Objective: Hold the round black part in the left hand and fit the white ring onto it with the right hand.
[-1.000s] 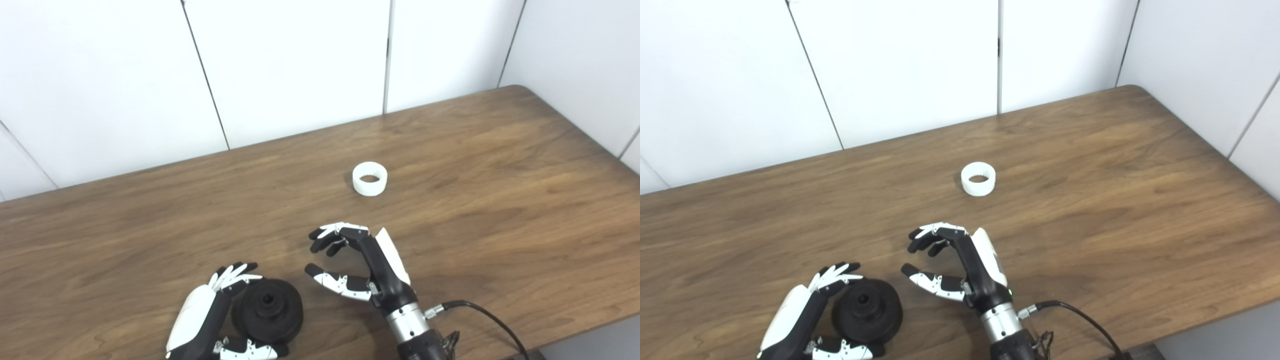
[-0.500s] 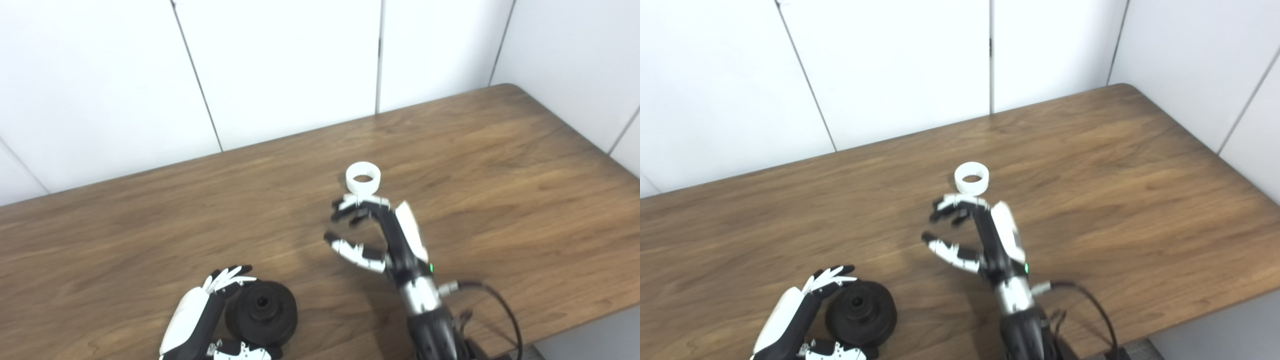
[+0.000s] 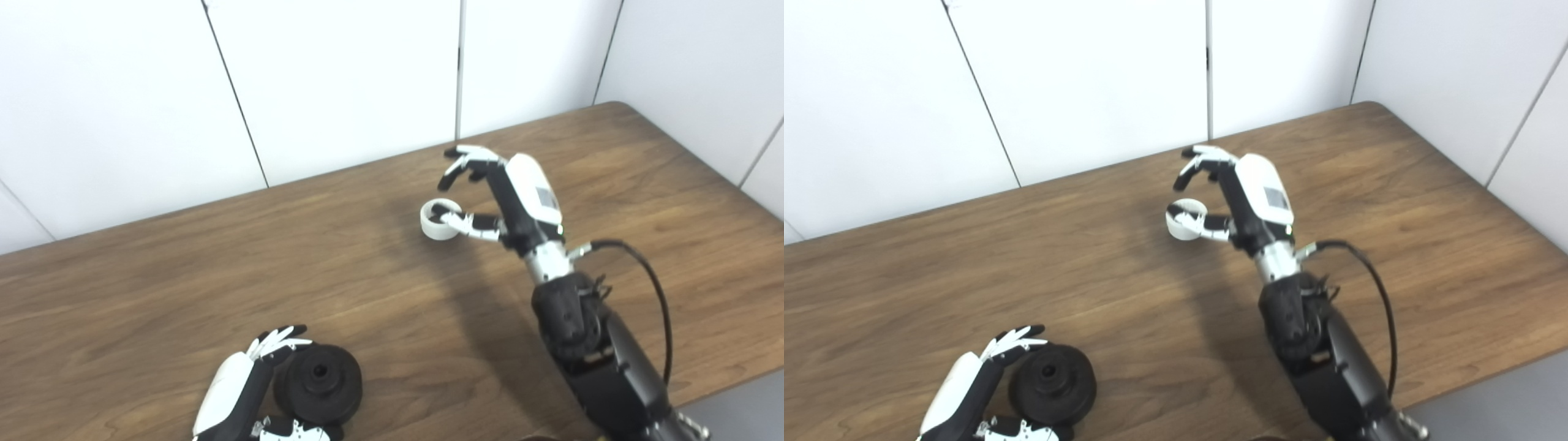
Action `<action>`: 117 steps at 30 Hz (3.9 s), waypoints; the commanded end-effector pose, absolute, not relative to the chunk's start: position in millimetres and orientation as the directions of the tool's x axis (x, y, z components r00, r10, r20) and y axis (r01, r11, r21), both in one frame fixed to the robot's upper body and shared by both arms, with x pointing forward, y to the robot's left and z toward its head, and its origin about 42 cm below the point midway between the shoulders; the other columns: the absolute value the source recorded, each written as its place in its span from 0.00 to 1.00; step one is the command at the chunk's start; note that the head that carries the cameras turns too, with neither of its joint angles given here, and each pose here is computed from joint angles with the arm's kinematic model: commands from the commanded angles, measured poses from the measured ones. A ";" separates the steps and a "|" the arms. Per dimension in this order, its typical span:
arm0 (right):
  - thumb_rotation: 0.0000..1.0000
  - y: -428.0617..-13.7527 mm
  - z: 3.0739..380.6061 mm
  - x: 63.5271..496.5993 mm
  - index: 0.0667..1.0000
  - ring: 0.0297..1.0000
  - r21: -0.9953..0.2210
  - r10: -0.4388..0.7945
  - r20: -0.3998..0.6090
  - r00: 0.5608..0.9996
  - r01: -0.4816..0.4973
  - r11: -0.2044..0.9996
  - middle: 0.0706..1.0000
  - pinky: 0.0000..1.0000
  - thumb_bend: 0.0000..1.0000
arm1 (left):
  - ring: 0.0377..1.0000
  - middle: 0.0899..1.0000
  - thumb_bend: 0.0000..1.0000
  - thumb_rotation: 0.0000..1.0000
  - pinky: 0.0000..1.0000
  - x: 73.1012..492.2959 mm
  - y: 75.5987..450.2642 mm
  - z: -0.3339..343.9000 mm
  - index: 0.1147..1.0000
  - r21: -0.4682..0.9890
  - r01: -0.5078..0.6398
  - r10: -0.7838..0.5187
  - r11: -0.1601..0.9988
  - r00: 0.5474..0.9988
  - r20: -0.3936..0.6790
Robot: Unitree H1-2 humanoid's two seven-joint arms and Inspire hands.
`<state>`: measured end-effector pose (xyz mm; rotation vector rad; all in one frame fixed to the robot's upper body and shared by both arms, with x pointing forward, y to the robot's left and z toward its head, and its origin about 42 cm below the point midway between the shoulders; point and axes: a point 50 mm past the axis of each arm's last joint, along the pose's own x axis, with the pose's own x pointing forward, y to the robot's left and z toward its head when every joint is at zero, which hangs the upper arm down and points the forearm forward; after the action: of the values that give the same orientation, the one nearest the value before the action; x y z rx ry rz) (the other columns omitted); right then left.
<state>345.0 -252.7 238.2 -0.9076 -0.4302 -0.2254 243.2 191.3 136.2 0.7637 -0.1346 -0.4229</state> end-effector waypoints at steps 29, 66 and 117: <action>0.82 -291.0 220.4 430.2 0.89 0.95 -0.929 0.053 0.097 0.994 0.071 0.362 0.96 0.87 0.88 | 0.95 0.89 0.87 0.17 1.00 241.0 190.3 139.9 0.52 0.702 0.309 -0.409 0.642 0.912 -0.027; 0.51 -281.8 173.9 403.1 0.72 0.93 -0.901 0.004 0.066 0.998 0.058 0.431 0.91 0.90 0.89 | 0.96 0.90 0.87 0.18 1.00 240.7 186.9 139.8 0.52 0.695 0.304 -0.399 0.651 0.917 -0.027; 0.14 -256.5 185.2 378.7 0.45 0.83 -0.730 -0.015 0.464 0.886 0.392 0.560 0.76 0.90 0.51 | 0.96 0.90 0.87 0.21 1.00 241.8 184.7 142.5 0.52 0.705 0.294 -0.399 0.645 0.917 -0.018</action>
<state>370.9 -261.1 153.4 -0.9780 -0.3066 -0.2114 239.0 185.8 134.3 0.7523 -0.1143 -0.4005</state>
